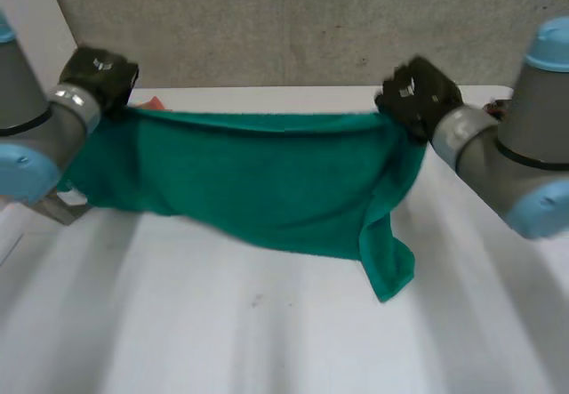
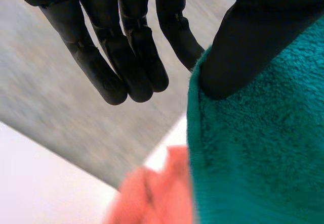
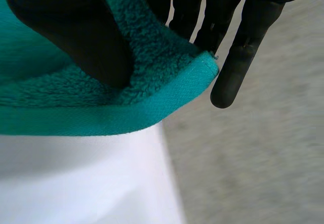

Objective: Fold the laundry.

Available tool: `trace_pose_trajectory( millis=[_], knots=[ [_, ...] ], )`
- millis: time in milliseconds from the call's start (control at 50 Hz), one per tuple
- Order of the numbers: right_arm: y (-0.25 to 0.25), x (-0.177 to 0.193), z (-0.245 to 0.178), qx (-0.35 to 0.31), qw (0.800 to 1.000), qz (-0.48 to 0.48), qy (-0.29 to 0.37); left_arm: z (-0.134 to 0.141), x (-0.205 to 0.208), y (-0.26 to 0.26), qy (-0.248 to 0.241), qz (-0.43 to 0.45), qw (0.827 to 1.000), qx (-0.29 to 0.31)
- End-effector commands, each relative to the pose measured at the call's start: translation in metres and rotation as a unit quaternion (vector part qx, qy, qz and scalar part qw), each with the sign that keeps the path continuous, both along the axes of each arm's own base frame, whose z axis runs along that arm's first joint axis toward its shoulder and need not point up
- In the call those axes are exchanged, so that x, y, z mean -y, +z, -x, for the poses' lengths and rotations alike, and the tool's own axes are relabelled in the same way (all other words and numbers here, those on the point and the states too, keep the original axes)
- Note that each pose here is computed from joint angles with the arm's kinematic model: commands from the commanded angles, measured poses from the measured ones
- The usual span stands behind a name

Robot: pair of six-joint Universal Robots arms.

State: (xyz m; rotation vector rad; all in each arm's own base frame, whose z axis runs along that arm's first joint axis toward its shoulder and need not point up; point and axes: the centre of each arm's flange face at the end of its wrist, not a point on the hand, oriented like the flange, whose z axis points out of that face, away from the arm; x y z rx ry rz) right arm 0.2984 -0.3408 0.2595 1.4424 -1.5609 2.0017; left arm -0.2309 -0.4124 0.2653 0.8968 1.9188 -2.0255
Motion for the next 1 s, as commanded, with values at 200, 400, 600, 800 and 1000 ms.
trace_pose_trajectory(
  millis=[200, 400, 600, 800, 1000],
  knots=[
    [0.161, 0.041, -0.013, 0.331, 0.869, 0.367, -0.02, -0.004, 0.013, 0.178, 0.017, 0.359, 0.913, -0.192],
    [0.106, 0.048, 0.0, 0.289, 0.923, 0.255, -0.014, -0.019, 0.012, 0.097, 0.036, 0.221, 0.962, -0.156],
    [-0.028, 0.03, 0.026, 0.193, 0.98, -0.007, -0.047, -0.013, -0.024, -0.025, -0.014, 0.028, 0.995, -0.099],
    [-0.109, -0.004, 0.053, 0.121, 0.972, -0.18, -0.088, -0.025, -0.034, -0.106, -0.006, -0.068, 0.998, 0.003],
    [-0.111, -0.006, 0.061, 0.126, 0.968, -0.191, -0.1, -0.027, -0.016, -0.123, -0.003, -0.07, 0.997, 0.022]
  ],
)
